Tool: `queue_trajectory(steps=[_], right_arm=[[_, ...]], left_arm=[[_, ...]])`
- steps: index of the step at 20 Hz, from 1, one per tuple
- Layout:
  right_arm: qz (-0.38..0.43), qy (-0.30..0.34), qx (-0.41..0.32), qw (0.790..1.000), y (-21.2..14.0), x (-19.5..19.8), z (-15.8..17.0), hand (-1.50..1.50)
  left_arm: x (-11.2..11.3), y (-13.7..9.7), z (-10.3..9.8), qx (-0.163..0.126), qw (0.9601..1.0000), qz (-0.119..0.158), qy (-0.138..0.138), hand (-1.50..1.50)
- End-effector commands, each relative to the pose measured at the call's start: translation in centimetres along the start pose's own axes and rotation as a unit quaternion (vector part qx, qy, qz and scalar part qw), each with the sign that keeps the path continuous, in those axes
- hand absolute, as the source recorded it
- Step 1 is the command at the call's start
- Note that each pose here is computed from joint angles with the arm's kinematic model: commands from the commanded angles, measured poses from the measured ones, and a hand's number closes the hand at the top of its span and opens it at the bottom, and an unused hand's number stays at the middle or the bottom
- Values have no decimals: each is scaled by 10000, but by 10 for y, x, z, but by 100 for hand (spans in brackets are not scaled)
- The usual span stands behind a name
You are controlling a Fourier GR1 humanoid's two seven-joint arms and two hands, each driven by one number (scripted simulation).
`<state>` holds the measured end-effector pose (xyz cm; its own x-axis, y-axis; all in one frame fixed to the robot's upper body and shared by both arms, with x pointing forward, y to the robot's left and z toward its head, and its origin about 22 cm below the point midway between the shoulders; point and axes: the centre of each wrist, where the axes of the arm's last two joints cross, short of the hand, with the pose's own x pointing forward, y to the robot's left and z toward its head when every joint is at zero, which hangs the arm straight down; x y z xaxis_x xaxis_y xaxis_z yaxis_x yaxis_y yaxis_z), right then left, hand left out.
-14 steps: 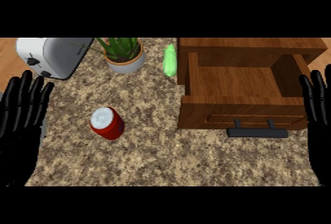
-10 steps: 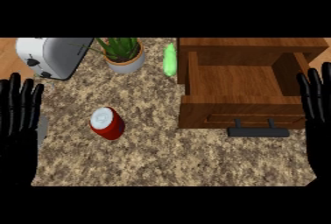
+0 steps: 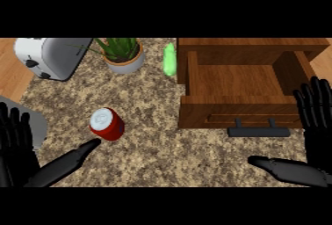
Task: Pick up the can, place it into the drawer and close the drawer
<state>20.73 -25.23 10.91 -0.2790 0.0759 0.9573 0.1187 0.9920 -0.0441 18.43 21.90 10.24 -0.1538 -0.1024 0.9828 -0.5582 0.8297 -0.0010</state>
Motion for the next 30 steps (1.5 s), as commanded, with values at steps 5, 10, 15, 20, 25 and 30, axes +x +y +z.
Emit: queue_trajectory(steps=[5, 10, 15, 20, 25, 30], right_arm=[[15, 320, -130, 9994, -12, -8, -9, -150], [46, 245, -109, 9996, -20, -14, 4, -150], [116, 192, -81, 9997, -33, 3, 10, -150], [60, 164, -200, 9996, -43, -15, 23, -150], [24, 146, -169, 9997, -40, -9, 17, -150], [37, 83, -247, 9997, -33, 26, 30, -150]], left_arm=[[16, -35, 29, 384, 9989, -3, 250, -150], [20, -35, 11, 398, 9986, -110, 339, -150], [-18, -64, 23, 402, 9974, -108, 586, -150], [-32, -56, 10, 387, 9954, -149, 864, -150], [-80, -56, 37, 531, 9931, -432, 953, -150], [-107, -71, 18, 599, 9914, -505, 1051, -150]])
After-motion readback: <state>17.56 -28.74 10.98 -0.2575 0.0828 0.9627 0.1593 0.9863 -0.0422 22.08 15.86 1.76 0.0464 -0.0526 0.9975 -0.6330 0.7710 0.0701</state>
